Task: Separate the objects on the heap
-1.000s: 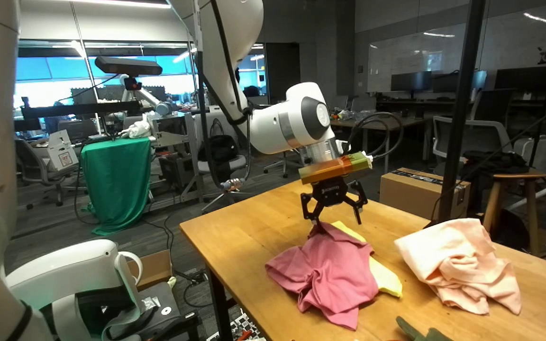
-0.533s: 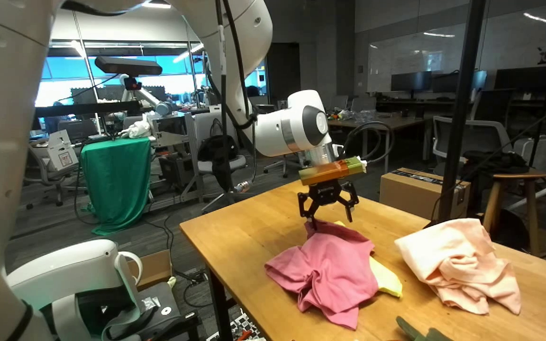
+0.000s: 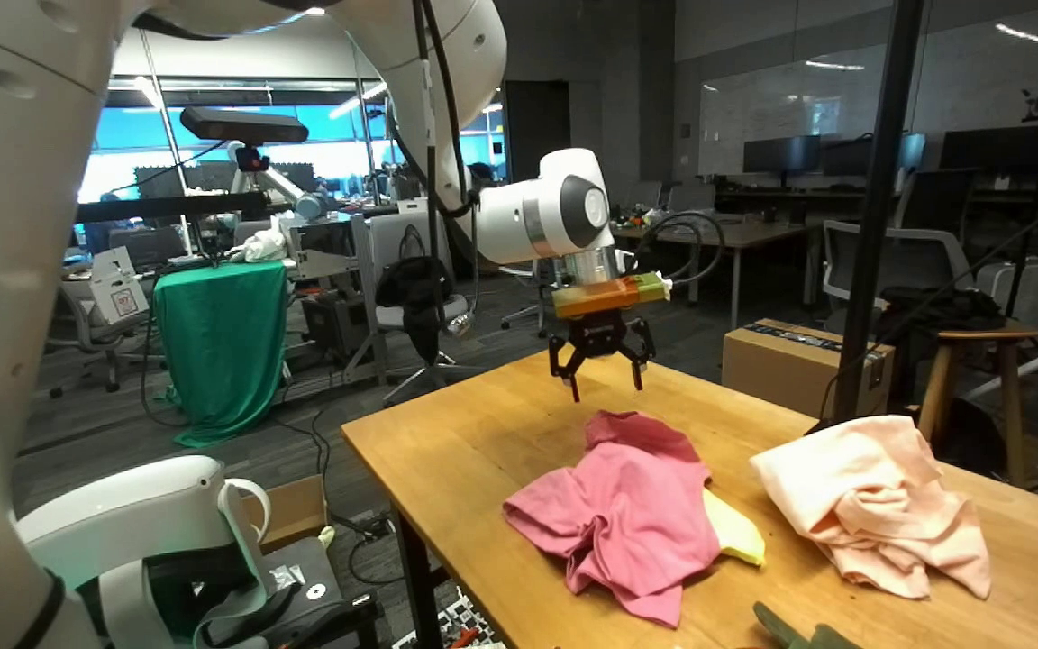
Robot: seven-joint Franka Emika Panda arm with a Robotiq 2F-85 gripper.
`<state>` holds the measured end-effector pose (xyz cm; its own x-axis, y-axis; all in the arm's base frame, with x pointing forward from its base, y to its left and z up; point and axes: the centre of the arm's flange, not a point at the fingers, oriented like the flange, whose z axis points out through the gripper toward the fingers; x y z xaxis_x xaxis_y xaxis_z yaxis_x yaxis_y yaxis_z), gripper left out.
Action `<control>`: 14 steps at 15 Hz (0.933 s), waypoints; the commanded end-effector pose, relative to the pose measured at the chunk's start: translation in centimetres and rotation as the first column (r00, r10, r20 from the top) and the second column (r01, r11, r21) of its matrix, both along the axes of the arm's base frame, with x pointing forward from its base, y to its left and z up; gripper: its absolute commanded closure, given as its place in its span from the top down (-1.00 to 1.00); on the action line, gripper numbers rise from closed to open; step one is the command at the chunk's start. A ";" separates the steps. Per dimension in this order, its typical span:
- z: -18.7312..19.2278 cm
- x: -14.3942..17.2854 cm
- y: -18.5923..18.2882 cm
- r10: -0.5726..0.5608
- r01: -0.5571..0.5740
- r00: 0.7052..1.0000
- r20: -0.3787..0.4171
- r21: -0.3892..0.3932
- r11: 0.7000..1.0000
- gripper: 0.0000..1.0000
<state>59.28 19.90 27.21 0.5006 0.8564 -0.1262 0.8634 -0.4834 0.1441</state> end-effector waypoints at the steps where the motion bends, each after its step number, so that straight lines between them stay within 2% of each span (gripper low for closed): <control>1: 1.1 1.8 1.0 -0.022 0.023 0.998 -0.056 0.019 1.000 1.00; 9: -2.1 3.0 0.0 -0.062 0.066 0.984 -0.168 0.016 0.998 1.00; 14: -4.3 3.3 -0.8 -0.076 0.079 0.976 -0.206 0.008 0.997 1.00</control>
